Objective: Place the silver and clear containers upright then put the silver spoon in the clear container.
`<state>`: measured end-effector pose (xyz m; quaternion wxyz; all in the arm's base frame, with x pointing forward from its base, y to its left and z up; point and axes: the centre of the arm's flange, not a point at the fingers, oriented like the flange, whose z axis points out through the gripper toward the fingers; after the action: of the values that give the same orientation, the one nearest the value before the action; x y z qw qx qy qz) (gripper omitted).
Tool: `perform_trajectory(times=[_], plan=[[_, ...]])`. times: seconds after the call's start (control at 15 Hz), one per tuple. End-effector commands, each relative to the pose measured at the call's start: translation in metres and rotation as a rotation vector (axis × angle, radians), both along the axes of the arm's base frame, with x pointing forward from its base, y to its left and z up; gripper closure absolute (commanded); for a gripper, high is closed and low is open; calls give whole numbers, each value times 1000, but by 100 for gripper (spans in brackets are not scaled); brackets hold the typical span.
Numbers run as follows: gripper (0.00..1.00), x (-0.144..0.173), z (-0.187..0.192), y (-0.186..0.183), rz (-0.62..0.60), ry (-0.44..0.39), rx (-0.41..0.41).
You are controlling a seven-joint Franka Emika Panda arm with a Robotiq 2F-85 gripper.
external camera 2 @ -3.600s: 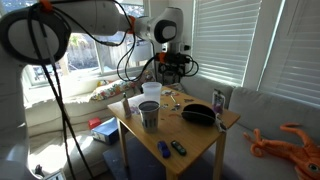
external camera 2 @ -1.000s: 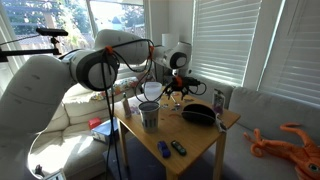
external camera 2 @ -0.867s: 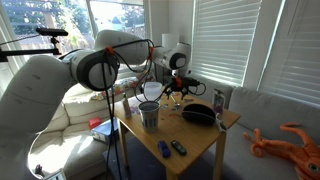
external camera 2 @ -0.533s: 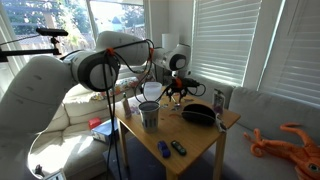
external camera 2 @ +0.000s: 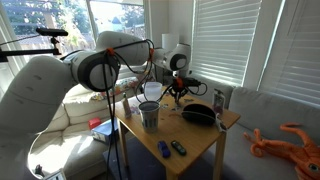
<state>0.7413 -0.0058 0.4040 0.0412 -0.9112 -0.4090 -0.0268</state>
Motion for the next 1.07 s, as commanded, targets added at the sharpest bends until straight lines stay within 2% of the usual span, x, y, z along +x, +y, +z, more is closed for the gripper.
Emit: perform_trajectory(times=[0.0,0.27,0.6,1.0], plan=[[99,-2,2,2,-25,-4,-34],[98,-2,18,-12,-54,-14,-47],[98,-12,68,-30,-90,-59,-38],[98,-38,136,-21,-72,-116,-5]])
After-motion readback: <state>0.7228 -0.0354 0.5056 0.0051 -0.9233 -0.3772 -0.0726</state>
